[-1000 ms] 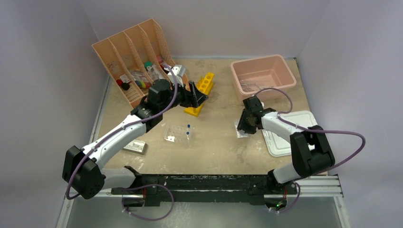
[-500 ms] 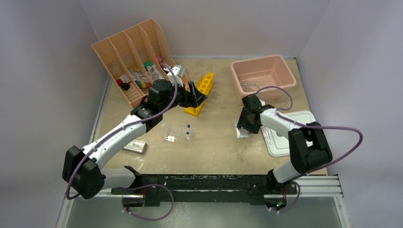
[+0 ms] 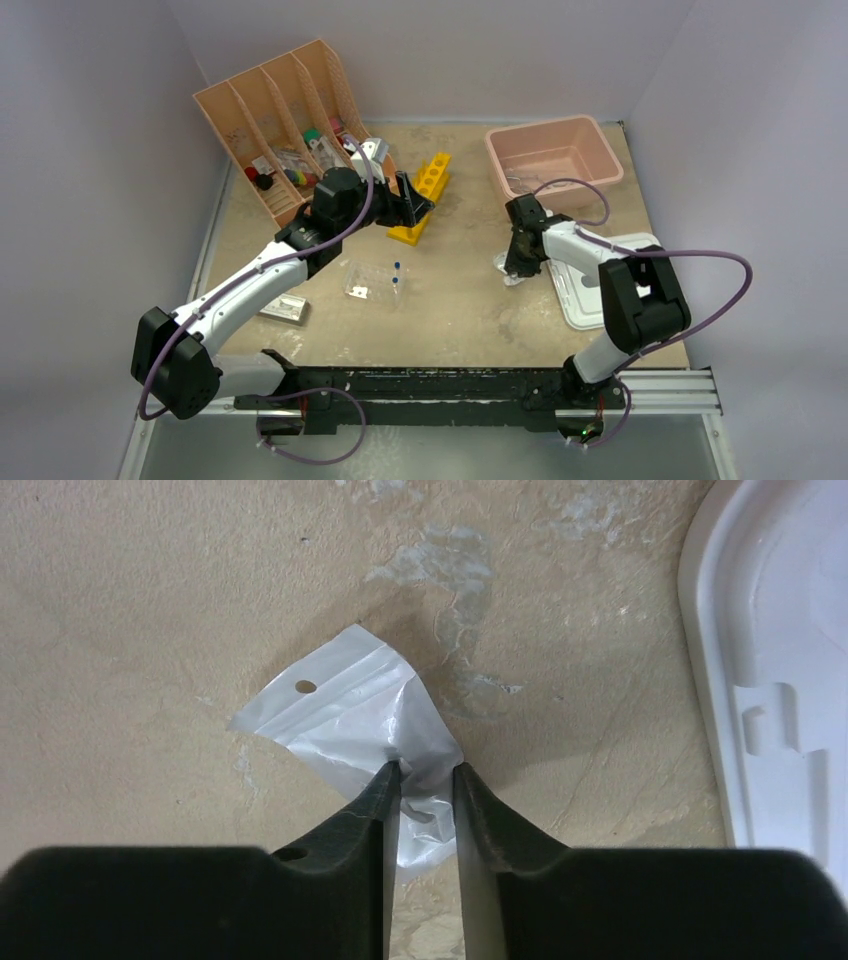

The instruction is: Organize the chemistry lab equipment

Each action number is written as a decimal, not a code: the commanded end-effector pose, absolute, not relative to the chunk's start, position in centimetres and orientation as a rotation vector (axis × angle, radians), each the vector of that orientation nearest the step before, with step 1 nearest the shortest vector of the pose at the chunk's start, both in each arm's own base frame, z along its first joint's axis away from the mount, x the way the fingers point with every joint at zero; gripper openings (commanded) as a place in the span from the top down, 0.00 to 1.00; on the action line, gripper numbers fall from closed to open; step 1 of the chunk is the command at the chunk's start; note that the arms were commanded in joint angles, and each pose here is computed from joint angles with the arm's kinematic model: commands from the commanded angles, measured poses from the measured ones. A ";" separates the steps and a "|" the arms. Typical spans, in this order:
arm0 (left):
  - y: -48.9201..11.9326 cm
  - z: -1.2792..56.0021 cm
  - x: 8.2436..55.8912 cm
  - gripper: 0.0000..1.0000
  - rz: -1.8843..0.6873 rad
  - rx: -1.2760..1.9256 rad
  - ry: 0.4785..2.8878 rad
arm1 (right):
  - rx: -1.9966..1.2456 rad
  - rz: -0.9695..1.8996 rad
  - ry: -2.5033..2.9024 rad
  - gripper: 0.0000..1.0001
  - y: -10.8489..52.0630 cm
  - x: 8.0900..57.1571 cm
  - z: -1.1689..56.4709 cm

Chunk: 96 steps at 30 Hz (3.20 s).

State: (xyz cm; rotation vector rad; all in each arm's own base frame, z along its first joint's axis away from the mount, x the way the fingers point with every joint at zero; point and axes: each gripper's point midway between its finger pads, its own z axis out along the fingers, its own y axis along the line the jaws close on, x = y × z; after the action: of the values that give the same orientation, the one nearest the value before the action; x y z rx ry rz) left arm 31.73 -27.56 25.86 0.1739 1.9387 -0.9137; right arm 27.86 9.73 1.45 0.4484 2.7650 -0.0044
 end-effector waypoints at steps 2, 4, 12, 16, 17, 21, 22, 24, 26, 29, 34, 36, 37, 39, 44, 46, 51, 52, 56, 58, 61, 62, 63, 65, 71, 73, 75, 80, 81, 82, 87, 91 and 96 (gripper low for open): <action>-27.3 27.6 31.7 0.24 -0.903 0.191 1.875 | 0.444 0.009 2.781 0.81 9.9 27.8 0.7; -27.2 27.6 31.7 0.24 -0.899 0.193 1.875 | 0.430 0.032 2.748 0.86 10.1 28.3 1.7; -27.3 27.8 31.9 0.24 -0.896 0.184 1.868 | 0.326 0.201 2.546 0.98 11.5 31.1 8.4; -27.2 27.7 31.9 0.24 -0.894 0.183 1.870 | 0.323 0.269 2.517 0.98 12.3 31.4 11.4; -27.2 27.7 31.9 0.24 -0.893 0.183 1.869 | 0.314 0.269 2.505 0.98 12.3 31.6 12.2; -27.3 27.6 32.0 0.24 -0.895 0.178 1.870 | 0.241 0.249 2.429 0.97 12.1 33.2 15.3; -27.3 27.6 32.1 0.24 -0.895 0.177 1.869 | 0.226 0.230 2.413 0.96 11.9 33.5 16.0; -27.4 27.5 32.2 0.24 -0.895 0.176 1.871 | 0.185 0.192 2.391 0.96 11.4 34.1 17.5; -27.4 27.6 32.2 0.24 -0.896 0.179 1.869 | 0.164 0.160 2.352 0.96 10.9 35.0 19.4; -27.3 27.7 32.2 0.24 -0.888 0.184 1.866 | 0.170 0.143 2.284 0.95 9.6 37.1 22.3; -27.1 28.4 32.7 0.24 -0.855 0.193 1.853 | 0.258 0.119 2.236 0.95 5.5 41.3 24.6; -26.8 27.8 32.7 0.24 -0.820 0.196 1.887 | 0.284 0.098 2.240 0.95 4.0 42.8 24.5; -26.6 27.9 32.8 0.24 -0.809 0.199 1.887 | 0.294 0.087 2.244 0.96 3.4 43.5 24.3; -26.4 27.9 33.0 0.24 -0.785 0.202 1.891 | 0.303 0.063 2.269 0.95 2.5 44.8 23.1; -26.5 28.1 33.5 0.23 -0.744 0.239 1.901 | 0.296 0.027 2.345 0.95 1.5 46.8 19.5; -26.7 27.9 33.8 0.23 -0.731 0.260 1.908 | 0.297 0.036 2.366 0.95 1.4 47.6 18.0; -27.2 27.6 34.4 0.23 -0.710 0.311 1.927 | 0.336 0.009 2.421 0.95 0.8 48.7 14.2; -27.3 27.6 34.4 0.23 -0.710 0.321 1.927 | 0.345 0.008 2.434 0.95 0.7 48.7 13.5; -27.6 26.9 34.6 0.23 -0.703 0.336 1.945 | 0.353 0.000 2.426 0.94 0.5 49.4 12.2; -27.6 26.6 34.7 0.23 -0.700 0.338 1.951 | 0.356 -0.013 2.436 0.93 0.3 49.6 11.7; -27.7 26.5 34.9 0.23 -0.696 0.336 1.954 | 0.360 -0.030 2.451 0.89 0.0 49.9 11.2; -27.6 26.4 35.0 0.23 -0.692 0.332 1.956 | 0.359 -0.035 2.451 0.86 0.0 49.9 11.2; -27.5 26.4 35.1 0.23 -0.685 0.325 1.957 | 0.362 -0.041 2.448 0.82 -0.1 49.9 11.3; -27.3 26.4 35.2 0.23 -0.673 0.311 1.958 | 0.365 -0.052 2.434 0.73 -0.3 50.0 12.0; -27.0 26.4 35.5 0.23 -0.655 0.289 1.958 | 0.373 -0.074 2.363 0.55 -0.9 49.9 15.8; -27.0 26.5 35.4 0.23 -0.656 0.286 1.956 | 0.376 -0.079 2.345 0.54 -1.0 49.6 17.0; -27.0 26.5 35.4 0.23 -0.659 0.284 1.956 | 0.376 -0.075 2.323 0.53 -0.9 49.3 18.3; -26.9 26.6 35.2 0.23 -0.666 0.276 1.951 | 0.394 -0.065 2.287 0.53 -1.1 47.9 21.1; -26.9 26.7 35.1 0.23 -0.669 0.273 1.947 | 0.399 -0.070 2.280 0.52 -1.2 47.5 21.7; -26.8 26.7 35.1 0.23 -0.671 0.271 1.946 | 0.409 -0.077 2.276 0.52 -1.3 46.9 22.1; -26.6 26.9 34.8 0.23 -0.685 0.251 1.931 | 0.495 -0.127 2.250 0.52 -2.4 42.8 23.8; -26.3 27.3 34.7 0.23 -0.685 0.225 1.910 | 0.558 -0.151 2.277 0.52 -2.8 38.6 22.6; -25.5 27.5 34.8 0.23 -0.671 0.169 1.889 | 0.694 -0.137 2.335 0.51 -2.5 33.1 19.8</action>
State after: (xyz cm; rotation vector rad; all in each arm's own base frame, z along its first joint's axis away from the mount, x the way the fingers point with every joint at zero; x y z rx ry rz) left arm 34.44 -25.98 24.41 0.2480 1.9994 -0.6495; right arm 37.43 -2.14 22.18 0.5418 2.2796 -0.1126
